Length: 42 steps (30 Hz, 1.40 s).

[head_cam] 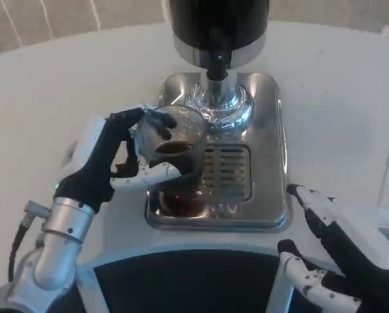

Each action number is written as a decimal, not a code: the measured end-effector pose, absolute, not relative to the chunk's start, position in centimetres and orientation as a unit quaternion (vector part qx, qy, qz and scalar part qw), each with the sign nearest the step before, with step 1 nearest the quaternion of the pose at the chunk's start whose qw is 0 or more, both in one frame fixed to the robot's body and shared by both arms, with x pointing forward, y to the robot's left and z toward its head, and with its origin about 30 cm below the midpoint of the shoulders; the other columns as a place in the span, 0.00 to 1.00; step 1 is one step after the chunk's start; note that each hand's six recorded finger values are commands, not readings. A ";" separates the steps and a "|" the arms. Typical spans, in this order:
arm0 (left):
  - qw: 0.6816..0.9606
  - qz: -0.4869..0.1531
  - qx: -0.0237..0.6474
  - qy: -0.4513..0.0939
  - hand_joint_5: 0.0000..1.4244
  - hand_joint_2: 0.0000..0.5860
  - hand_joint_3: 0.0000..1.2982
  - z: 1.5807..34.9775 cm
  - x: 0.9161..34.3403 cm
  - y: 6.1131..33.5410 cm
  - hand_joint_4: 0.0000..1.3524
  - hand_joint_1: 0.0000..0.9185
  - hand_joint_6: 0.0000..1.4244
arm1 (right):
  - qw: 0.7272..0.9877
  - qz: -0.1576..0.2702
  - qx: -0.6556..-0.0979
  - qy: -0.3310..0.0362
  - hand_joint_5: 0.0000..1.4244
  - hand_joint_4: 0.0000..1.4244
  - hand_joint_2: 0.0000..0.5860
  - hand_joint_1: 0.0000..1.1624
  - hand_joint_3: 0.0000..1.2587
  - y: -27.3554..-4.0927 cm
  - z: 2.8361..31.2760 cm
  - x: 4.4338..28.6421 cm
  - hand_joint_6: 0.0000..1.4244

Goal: Grasp the cup under the faucet to collect the drink, then remove the cup.

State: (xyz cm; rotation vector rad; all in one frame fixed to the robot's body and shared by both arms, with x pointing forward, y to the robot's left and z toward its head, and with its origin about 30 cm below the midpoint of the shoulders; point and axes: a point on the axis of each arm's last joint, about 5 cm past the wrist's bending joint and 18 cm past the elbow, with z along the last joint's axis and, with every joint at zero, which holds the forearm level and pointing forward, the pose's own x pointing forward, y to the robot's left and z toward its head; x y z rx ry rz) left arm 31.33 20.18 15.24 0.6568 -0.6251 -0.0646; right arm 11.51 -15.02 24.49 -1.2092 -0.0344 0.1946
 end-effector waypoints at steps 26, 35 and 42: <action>0.885 -0.057 0.320 -0.334 0.94 0.00 0.73 15.4 27.5 26.4 0.83 0.68 0.61 | 0.772 0.111 -0.622 -0.067 0.00 0.00 0.89 0.13 0.00 -13.4 25.6 11.9 0.00; 0.881 -0.064 0.315 -0.348 0.94 0.00 0.73 15.4 25.7 27.7 0.83 0.68 0.61 | 0.761 0.118 -0.634 -0.073 0.00 0.00 0.90 0.13 0.00 -13.2 25.5 11.8 0.00; 0.876 -0.070 0.313 -0.360 0.94 0.00 0.73 15.1 23.9 28.3 0.83 0.69 0.61 | 0.759 0.120 -0.636 -0.072 0.00 0.00 0.90 0.13 0.00 -13.2 25.2 11.6 0.00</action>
